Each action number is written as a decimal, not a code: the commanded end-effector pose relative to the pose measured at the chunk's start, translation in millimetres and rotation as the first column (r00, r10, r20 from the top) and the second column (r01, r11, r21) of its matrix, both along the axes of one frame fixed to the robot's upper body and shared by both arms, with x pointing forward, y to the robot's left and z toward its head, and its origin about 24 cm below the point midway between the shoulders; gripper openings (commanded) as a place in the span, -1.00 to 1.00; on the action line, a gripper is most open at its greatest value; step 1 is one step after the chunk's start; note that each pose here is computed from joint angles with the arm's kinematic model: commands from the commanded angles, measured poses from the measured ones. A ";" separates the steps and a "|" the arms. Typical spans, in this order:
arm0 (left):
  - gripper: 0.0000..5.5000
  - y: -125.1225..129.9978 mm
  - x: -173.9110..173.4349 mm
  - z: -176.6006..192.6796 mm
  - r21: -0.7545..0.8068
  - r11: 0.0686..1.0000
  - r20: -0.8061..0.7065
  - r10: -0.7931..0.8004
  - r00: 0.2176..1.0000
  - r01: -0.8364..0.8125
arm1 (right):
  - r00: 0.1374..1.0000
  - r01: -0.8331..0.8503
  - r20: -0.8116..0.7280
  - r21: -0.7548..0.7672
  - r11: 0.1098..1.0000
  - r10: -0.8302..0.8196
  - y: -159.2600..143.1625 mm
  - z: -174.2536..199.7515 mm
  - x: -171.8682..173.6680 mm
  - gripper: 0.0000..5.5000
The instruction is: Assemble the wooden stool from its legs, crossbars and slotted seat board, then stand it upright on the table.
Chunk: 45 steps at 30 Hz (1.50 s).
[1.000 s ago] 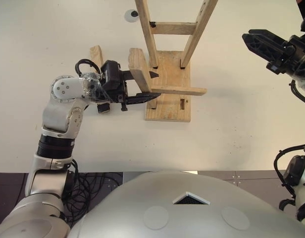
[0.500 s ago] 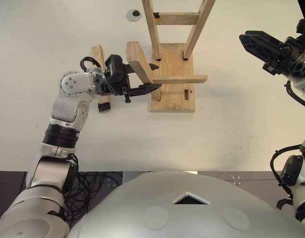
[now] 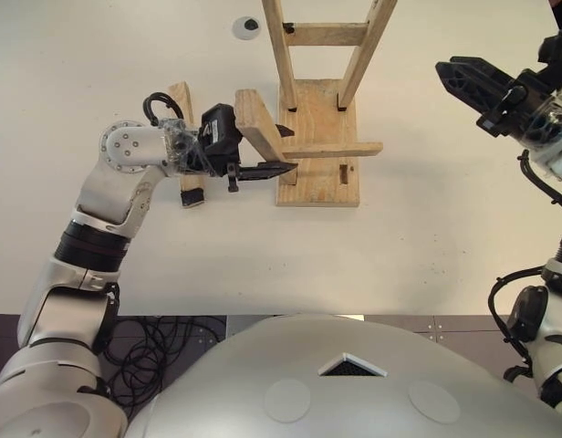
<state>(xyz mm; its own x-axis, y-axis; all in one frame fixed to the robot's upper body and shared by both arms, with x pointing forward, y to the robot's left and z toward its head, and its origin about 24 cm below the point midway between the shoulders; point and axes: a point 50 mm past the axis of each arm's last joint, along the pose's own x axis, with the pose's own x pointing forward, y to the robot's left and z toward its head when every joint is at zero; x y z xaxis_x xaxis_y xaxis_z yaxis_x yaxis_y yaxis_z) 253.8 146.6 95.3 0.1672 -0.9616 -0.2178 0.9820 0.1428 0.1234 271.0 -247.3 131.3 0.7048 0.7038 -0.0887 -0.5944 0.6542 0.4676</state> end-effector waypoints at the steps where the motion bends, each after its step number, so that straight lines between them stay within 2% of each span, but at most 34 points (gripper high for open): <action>1: -0.11 37.7 -9.7 -59.0 0.397 0.890 -0.205 0.324 0.924 -0.224 | 0.999 0.043 -0.007 0.014 0.999 -0.043 1.2 -9.6 -1.4 0.35; 5: 0.14 35.1 -5.7 -36.0 0.346 0.886 -0.170 0.384 0.907 -0.311 | 0.998 0.059 -0.004 0.034 0.998 -0.059 0.1 -11.5 -5.3 0.35; 8: 0.26 45.5 -7.4 -25.0 0.339 0.835 -0.127 0.497 0.858 -0.434 | 0.997 0.075 -0.008 0.040 0.996 -0.075 -1.0 -14.3 -12.1 0.35; 9: 0.26 52.7 -4.5 -25.9 0.331 0.780 -0.119 0.592 0.797 -0.531 | 0.996 0.085 -0.011 0.039 0.996 -0.085 -1.6 -16.1 -14.1 0.35; 11: 0.26 67.9 3.1 -31.8 0.304 0.616 -0.088 0.777 0.623 -0.726 | 0.995 0.099 -0.013 0.041 0.994 -0.099 -1.2 -18.2 -15.9 0.35; 13: 0.26 75.7 9.2 -36.2 0.264 0.473 -0.070 0.879 0.472 -0.841 | 0.995 0.096 -0.021 0.057 0.994 -0.095 1.1 -20.2 -17.8 0.35; 20: 0.26 88.1 7.3 -56.7 0.297 0.186 -0.112 0.981 0.159 -0.937 | 0.995 0.096 -0.032 0.068 0.993 -0.094 9.3 -27.5 -23.0 0.35; 23: 0.26 86.4 2.5 -63.9 0.331 0.123 -0.160 0.984 0.072 -0.936 | 0.994 0.104 -0.039 0.069 0.992 -0.101 9.1 -29.6 -24.7 0.35; 28: 0.26 84.7 -5.9 -73.6 0.442 0.159 -0.224 0.972 0.063 -0.883 | 0.992 0.121 -0.041 0.072 0.990 -0.119 9.3 -31.4 -25.1 0.35; 33: 0.06 95.2 -6.0 -73.5 0.493 0.196 -0.238 0.967 0.085 -0.848 | 0.990 0.141 -0.038 0.077 0.987 -0.139 10.0 -32.0 -25.5 0.35; 38: -0.22 100.0 -2.2 -69.2 0.481 0.206 -0.217 0.970 0.111 -0.852 | 0.987 0.155 -0.041 0.077 0.985 -0.153 8.6 -32.8 -26.4 0.35; 42: -0.27 112.2 27.7 -37.3 0.248 0.077 -0.209 0.978 0.025 -0.966 | 0.985 0.171 -0.020 0.072 0.983 -0.170 0.8 -25.5 -23.0 0.35; 44: -0.27 116.1 45.0 -14.3 0.077 0.050 -0.292 0.956 0.025 -0.996 | 0.984 0.175 0.000 0.076 0.982 -0.176 -2.3 -18.7 -20.0 0.35; 45: -0.27 117.2 53.9 -0.4 -0.020 0.047 -0.359 0.932 0.051 -0.999 | 0.984 0.175 0.012 0.083 0.981 -0.177 -3.2 -14.6 -18.4 0.35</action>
<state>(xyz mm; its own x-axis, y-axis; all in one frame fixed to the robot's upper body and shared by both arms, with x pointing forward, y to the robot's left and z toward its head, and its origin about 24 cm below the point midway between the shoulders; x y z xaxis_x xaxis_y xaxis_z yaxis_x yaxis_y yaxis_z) 289.5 263.5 66.7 0.9151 0.0541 -0.3995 -0.1130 0.9856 -0.1255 247.5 -246.6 104.5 0.8141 0.5788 -0.0467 -0.4705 0.7046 0.5311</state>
